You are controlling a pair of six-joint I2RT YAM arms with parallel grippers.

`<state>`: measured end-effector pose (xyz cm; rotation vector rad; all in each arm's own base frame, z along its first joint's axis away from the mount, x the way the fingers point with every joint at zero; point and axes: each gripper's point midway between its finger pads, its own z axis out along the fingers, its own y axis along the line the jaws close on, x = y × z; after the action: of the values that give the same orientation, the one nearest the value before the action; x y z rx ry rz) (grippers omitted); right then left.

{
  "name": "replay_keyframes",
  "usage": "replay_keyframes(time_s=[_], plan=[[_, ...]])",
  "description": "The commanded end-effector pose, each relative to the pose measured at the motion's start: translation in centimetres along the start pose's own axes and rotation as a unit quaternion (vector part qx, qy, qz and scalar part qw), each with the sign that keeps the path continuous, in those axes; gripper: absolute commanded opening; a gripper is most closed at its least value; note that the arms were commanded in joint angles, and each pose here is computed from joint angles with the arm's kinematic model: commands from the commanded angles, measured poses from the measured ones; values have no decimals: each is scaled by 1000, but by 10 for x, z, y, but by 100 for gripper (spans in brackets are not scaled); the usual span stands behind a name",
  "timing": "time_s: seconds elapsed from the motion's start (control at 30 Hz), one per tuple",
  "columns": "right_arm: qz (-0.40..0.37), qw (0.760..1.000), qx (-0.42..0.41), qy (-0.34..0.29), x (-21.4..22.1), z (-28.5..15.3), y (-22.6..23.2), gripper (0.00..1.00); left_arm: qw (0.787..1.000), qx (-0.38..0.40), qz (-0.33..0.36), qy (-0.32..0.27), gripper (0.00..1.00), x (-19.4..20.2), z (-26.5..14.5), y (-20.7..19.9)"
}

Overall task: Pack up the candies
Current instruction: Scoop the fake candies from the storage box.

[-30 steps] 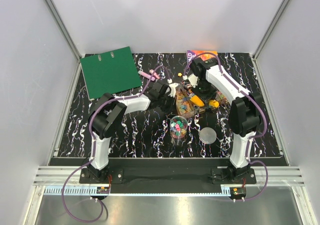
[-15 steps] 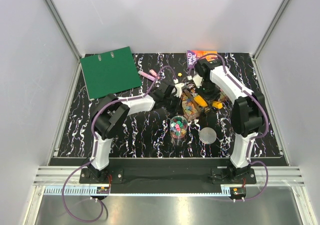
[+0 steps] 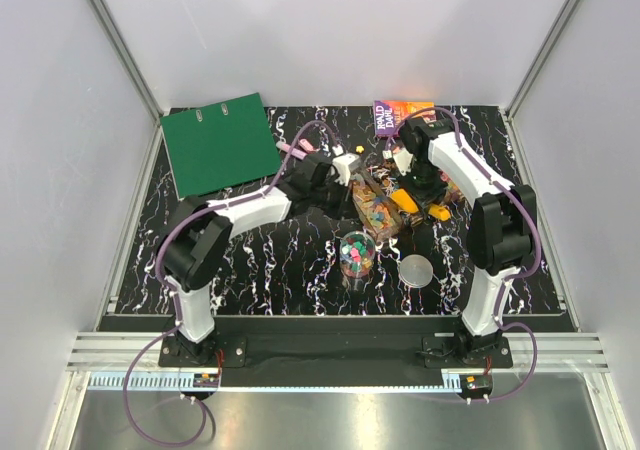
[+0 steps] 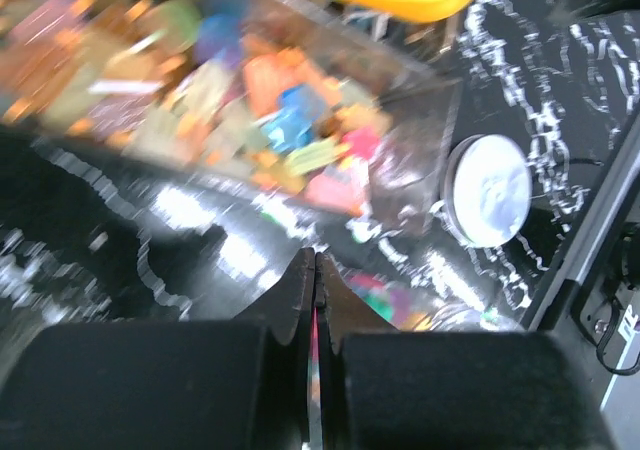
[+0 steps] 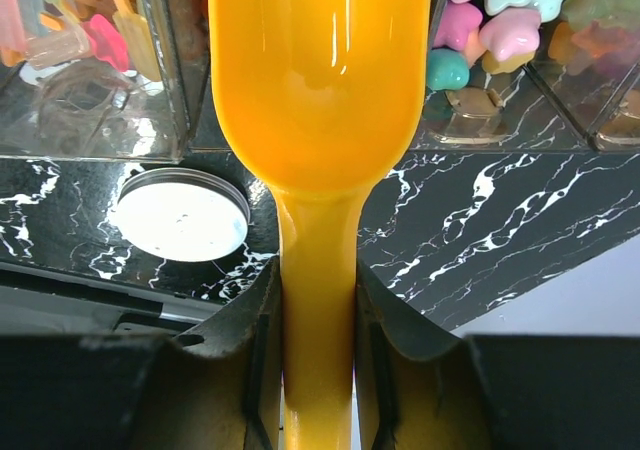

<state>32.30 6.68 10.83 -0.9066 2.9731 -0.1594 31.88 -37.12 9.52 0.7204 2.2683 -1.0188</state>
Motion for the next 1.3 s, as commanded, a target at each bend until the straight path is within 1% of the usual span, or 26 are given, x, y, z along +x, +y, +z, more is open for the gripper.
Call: replay_keyframes(time_s=[0.0, 0.1, 0.23, 0.47, 0.77, 0.93, 1.07, 1.2, 1.27], plan=[[-15, 986, -60, 152, 72, -34, 23, 0, 999, -21, 1, -37, 0, -16, -27, 21], [-23, 984, -61, 164, 64, -26, 20, 0, 998, -37, -3, -49, 0, -20, -40, 35], [-34, 983, -64, 166, 49, -18, 19, 0, 997, -52, -2, -56, 0, -21, -50, 42], [-49, 983, -62, 165, 26, -2, 12, 0, 996, -61, -10, -58, 0, -17, -50, 48], [-52, 989, -63, 124, -16, 6, 5, 0, 996, -69, -12, -48, 0, -14, -45, 54], [-47, 991, -72, 107, -39, 19, 5, 0, 996, -77, -13, -41, 0, -11, -43, 58], [-47, 988, -91, 115, -38, 28, 12, 0, 996, -85, -9, -35, 0, -7, -44, 62], [-57, 985, -127, 104, -43, 32, 22, 0, 995, -94, -5, -30, 0, -3, -45, 65], [-53, 984, -131, 108, -44, 37, 24, 0, 995, -99, 1, -25, 0, -1, -48, 66]])
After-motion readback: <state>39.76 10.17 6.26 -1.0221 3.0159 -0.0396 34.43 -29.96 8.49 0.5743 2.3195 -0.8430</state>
